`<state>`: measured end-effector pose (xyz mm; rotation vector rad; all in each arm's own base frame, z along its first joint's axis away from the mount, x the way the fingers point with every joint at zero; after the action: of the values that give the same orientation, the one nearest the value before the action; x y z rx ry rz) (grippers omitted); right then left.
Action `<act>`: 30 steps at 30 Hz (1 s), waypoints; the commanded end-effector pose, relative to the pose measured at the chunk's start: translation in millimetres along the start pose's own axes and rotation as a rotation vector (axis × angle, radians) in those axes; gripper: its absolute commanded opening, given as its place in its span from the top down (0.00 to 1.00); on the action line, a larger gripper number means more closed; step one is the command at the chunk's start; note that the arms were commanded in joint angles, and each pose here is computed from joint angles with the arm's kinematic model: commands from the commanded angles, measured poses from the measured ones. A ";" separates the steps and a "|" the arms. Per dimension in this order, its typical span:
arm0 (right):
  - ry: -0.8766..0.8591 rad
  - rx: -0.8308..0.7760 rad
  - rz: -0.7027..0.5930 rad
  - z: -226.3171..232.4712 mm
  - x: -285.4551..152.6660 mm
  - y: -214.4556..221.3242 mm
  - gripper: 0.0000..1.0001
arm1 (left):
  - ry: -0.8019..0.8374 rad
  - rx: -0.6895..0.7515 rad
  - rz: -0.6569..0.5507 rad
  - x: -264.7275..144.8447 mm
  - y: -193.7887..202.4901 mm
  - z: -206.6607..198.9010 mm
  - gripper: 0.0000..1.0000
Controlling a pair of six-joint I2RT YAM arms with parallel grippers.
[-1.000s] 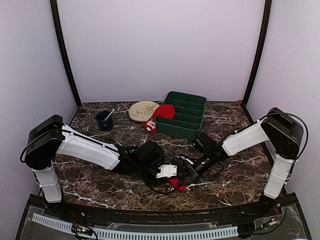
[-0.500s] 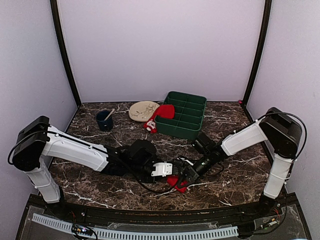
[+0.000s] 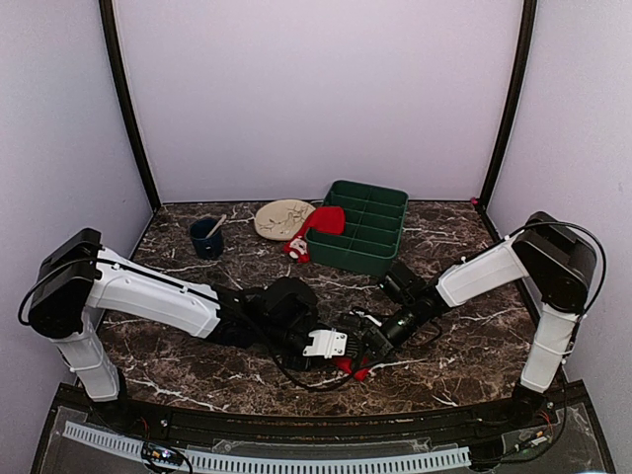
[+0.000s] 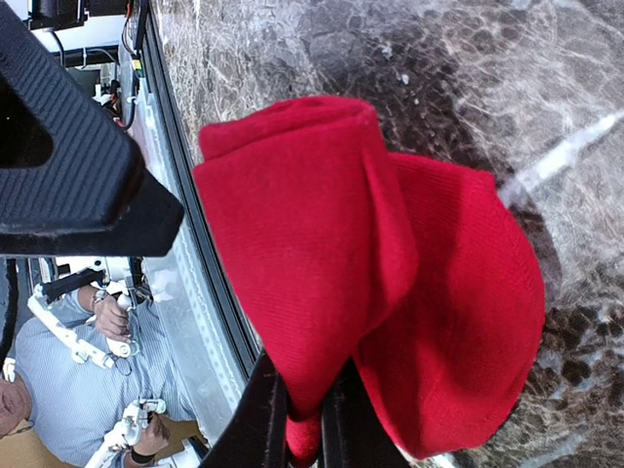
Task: Roll the socks
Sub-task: Roll the sock at the center of the board.
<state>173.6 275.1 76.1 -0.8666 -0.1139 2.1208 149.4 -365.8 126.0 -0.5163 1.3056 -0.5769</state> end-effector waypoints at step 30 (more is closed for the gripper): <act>-0.064 -0.049 0.032 9.8 5.1 -4.6 1.00 | 0.125 0.015 0.076 42.0 -8.2 -1.4 0.66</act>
<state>167.3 275.5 76.2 -0.8551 -0.1126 2.1678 156.2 -393.6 100.0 -0.4351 1.3989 -0.5529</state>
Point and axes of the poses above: each gripper's point midway between its finger pads, its own x axis out along the fingers, its own z axis along the line the jaws close on, y = z × x, the point moved 8 cm from there along -x, back along the fingers, and after that the axes turned 15 degrees about -x, right-handed, at the moved point
